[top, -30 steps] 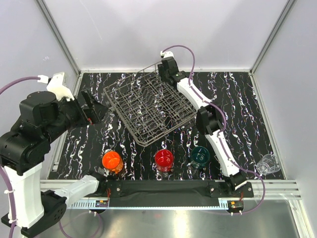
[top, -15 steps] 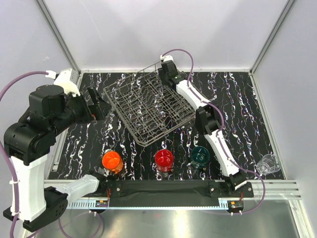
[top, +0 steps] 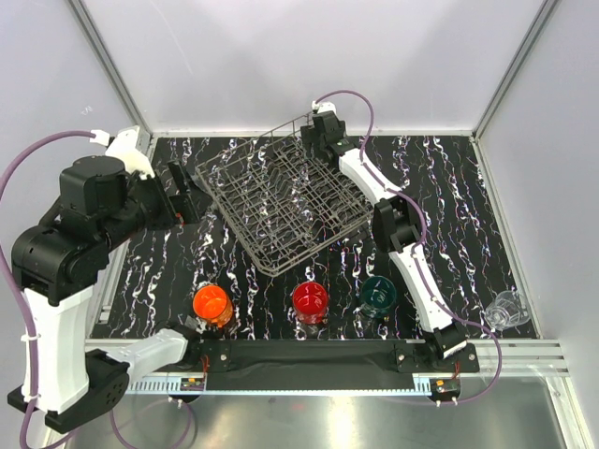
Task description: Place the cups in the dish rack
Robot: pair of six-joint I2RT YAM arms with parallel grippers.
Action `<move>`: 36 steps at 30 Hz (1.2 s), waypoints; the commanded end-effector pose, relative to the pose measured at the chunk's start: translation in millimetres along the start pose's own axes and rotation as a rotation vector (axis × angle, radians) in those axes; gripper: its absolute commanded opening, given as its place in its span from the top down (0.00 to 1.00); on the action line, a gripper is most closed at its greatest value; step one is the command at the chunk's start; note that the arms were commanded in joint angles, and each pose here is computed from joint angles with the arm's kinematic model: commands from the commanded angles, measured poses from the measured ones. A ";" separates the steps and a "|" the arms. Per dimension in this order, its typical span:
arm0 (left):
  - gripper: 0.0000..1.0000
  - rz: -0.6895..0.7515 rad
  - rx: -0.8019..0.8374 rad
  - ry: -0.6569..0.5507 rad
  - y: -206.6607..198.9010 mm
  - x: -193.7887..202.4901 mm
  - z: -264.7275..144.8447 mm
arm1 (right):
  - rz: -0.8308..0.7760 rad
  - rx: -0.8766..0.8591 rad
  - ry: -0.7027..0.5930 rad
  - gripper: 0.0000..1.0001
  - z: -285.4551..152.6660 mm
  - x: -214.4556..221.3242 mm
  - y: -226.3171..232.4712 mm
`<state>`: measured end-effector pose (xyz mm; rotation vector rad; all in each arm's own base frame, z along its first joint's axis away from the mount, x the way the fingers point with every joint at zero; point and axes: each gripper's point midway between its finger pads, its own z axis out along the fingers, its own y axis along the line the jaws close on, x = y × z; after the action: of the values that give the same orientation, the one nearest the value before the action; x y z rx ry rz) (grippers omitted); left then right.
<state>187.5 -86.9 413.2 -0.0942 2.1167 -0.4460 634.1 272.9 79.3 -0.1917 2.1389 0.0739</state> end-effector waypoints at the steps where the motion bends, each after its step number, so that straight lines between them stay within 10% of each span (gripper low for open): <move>1: 0.01 0.002 -0.041 0.069 8.5 13.9 -3.5 | 0.064 -0.037 -0.056 0.05 -6.9 -25.8 4.5; 19: 0.01 -0.039 -0.007 0.028 9.8 22.8 -20.5 | 0.117 -0.080 -0.079 0.00 -44.6 -58.8 12.3; 36: 0.11 -0.105 0.066 0.283 -3.3 79.4 6.7 | 0.132 -0.167 0.103 0.00 -200.3 -47.3 30.1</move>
<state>164.8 -103.8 376.5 -0.0980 2.2382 -0.5784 532.1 278.0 181.2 -0.1434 2.2585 0.2372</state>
